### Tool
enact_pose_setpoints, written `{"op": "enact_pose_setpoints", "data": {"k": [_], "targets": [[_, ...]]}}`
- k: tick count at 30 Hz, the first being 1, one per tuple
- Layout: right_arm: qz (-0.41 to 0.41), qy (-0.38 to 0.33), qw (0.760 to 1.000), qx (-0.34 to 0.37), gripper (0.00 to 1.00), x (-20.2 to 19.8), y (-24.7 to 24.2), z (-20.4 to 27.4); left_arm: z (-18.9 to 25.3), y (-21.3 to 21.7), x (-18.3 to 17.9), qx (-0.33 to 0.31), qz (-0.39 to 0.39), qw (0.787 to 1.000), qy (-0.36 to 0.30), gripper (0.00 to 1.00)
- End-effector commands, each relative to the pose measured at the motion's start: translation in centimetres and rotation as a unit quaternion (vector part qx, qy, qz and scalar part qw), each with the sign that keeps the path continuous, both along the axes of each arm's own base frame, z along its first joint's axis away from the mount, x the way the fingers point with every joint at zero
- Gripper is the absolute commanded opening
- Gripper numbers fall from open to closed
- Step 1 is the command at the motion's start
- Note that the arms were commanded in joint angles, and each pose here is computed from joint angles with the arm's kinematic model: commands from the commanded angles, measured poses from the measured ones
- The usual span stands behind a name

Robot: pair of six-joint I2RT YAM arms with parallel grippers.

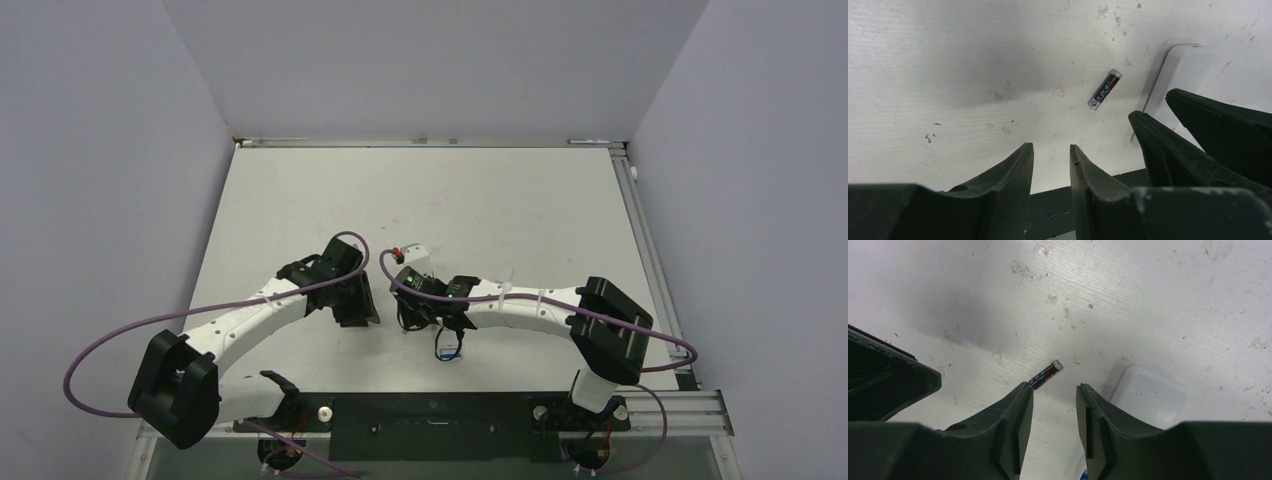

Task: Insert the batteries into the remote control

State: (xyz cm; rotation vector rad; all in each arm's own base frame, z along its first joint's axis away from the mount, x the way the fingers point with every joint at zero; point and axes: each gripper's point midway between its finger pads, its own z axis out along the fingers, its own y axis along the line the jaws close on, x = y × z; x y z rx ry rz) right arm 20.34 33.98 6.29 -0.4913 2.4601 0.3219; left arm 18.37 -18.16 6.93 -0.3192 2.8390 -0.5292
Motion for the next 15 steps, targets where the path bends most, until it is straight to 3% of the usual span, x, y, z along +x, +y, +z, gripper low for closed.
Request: {"op": "enact_pose_setpoints", "data": {"k": [1, 15], "targets": [[0.001, 0.005, 1.000, 0.015, 0.39, 0.0, 1.1, 0.8, 0.9, -0.3, 0.3, -0.024, 0.009, 0.999, -0.020, 0.32], [-0.064, 0.020, 0.998, 0.001, 0.43, -0.5, 2.1, -1.9, 0.4, 0.1, -1.0, -0.039, 0.016, 0.999, -0.018, 0.43]]}}
